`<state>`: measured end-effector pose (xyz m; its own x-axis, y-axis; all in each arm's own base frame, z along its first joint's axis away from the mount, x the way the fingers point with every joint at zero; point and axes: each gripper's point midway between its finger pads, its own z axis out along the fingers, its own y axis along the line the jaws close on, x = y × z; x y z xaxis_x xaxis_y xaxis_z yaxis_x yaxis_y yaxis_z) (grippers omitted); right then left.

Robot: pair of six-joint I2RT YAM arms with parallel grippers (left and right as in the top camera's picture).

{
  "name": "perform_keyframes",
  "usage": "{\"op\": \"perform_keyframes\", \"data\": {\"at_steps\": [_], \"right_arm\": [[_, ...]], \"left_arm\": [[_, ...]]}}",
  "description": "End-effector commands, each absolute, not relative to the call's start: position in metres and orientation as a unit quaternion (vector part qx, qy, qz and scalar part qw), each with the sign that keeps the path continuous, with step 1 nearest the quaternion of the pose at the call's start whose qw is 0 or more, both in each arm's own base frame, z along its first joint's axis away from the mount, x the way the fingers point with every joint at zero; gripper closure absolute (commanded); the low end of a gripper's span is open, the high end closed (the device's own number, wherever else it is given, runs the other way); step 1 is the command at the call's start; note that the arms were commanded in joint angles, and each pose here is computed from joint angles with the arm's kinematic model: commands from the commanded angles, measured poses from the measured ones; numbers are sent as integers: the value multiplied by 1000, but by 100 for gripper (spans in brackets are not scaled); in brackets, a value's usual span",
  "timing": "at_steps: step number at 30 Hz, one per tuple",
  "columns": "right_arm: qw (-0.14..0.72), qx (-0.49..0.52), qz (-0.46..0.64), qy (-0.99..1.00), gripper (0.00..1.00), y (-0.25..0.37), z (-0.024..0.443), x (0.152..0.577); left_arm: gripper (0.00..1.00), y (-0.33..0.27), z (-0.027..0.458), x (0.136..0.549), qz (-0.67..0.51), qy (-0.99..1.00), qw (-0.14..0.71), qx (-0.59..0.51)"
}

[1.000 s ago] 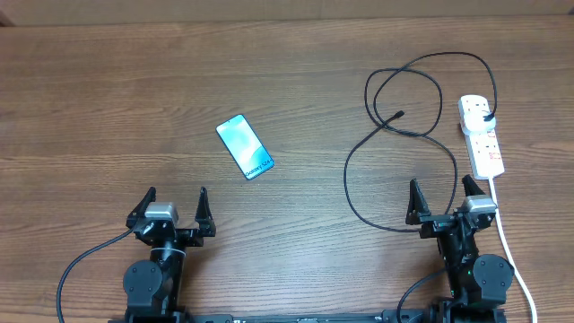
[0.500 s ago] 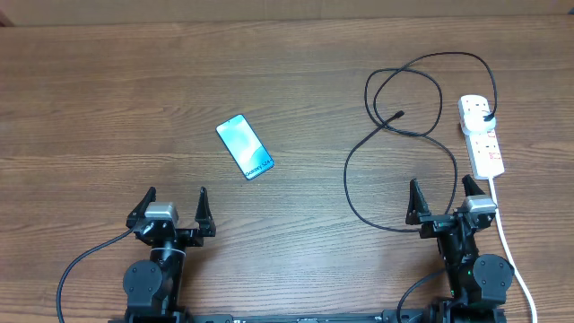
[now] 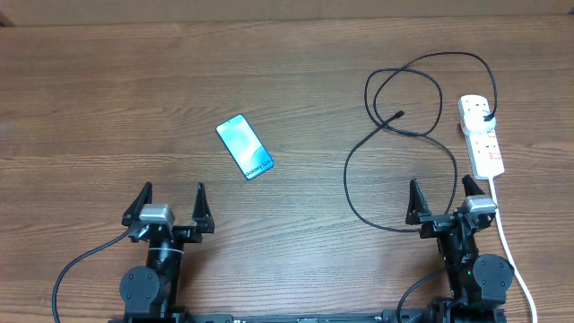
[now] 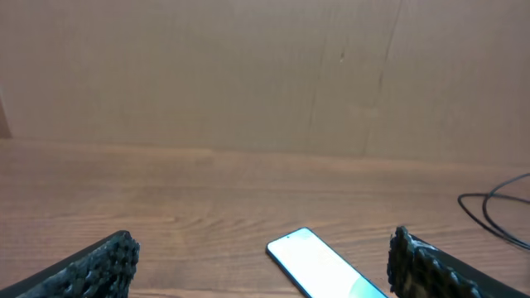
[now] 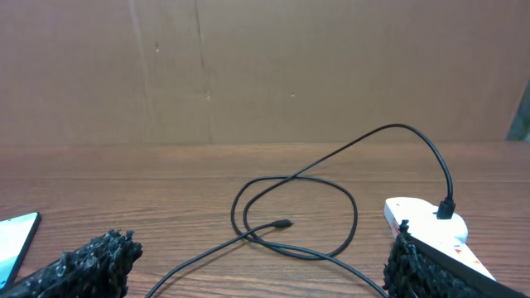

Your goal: Plug charger to phone and switch on socket

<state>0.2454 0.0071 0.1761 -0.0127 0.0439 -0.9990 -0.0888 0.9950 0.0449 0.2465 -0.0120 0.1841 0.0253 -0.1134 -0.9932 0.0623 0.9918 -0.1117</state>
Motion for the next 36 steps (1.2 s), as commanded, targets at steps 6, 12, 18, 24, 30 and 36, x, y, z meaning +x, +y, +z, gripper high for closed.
{"op": "perform_keyframes", "data": {"at_steps": [6, 12, 18, 24, 30, 36], "right_arm": [[704, -22, 48, 708, 0, 9, 175, 245], [704, -22, 48, 708, 0, 9, 175, 245], [704, -22, 48, 708, 0, 9, 175, 245], [704, -22, 48, 708, 0, 9, 175, 245], [704, -22, 48, 708, 0, 9, 175, 245], [704, -22, 48, 708, 0, 9, 175, 245]], "left_arm": [[0, -14, 219, 239, -83, 683, 725, -28], [1, -13, 237, 236, -79, 696, 713, -31], [0, -12, 258, 245, -77, 714, 695, -34], [0, -13, 279, 260, -85, 756, 647, -48], [0, -18, 302, 283, -111, 809, 572, -76], [0, -35, 314, 299, -141, 874, 454, -96]]}}
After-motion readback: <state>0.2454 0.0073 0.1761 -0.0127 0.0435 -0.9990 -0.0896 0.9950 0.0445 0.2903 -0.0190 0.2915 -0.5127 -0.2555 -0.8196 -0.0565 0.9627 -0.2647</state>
